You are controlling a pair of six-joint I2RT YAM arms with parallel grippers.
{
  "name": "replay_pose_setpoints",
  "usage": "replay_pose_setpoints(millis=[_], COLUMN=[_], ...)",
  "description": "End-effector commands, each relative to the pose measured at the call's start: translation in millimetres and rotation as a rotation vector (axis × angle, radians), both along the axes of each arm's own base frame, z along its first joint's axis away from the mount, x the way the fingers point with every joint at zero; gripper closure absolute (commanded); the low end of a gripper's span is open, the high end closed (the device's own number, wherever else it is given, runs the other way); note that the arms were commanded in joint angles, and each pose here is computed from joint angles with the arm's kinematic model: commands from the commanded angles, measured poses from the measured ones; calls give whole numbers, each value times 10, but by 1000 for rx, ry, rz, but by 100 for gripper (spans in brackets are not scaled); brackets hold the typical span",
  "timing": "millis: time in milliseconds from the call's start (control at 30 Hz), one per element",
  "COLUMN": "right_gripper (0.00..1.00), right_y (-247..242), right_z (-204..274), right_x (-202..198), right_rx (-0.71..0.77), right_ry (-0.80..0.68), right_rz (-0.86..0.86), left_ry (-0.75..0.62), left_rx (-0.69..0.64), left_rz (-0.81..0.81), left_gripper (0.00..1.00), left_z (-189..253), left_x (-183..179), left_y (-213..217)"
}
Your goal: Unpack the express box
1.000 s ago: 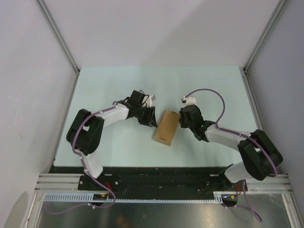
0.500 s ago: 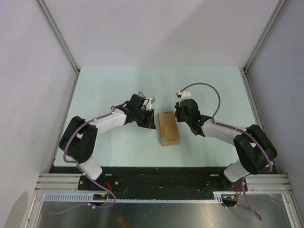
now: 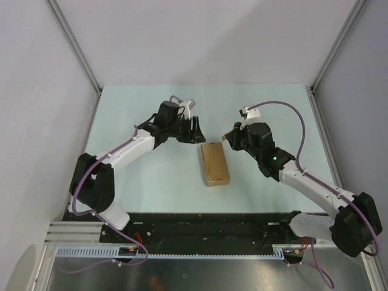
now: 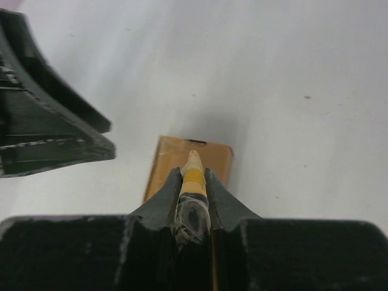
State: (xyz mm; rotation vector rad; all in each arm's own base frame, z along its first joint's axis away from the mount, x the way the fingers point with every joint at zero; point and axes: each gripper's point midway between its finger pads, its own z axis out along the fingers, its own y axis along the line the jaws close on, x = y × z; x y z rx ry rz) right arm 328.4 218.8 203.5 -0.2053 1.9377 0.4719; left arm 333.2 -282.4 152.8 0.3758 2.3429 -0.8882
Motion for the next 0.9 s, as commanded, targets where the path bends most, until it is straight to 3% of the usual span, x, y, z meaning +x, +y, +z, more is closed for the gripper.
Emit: replay_pose_setpoints(millis=[0, 133, 300, 867], right_gripper=[100, 100, 100, 100], right_y=[191, 285, 488, 884], right_z=[366, 441, 340, -304], right_x=[-126, -195, -263, -269], right_rx=[121, 150, 150, 116], right_ry=[-24, -36, -21, 119], right_rz=[96, 107, 61, -35], left_ry=[-27, 48, 120, 301], left_rx=[-59, -29, 7, 17], left_rz=[-80, 73, 144, 112], left_gripper=[40, 39, 41, 41], left_z=[134, -73, -351, -943], left_x=[33, 173, 188, 207], left_y=[-148, 20, 80, -61])
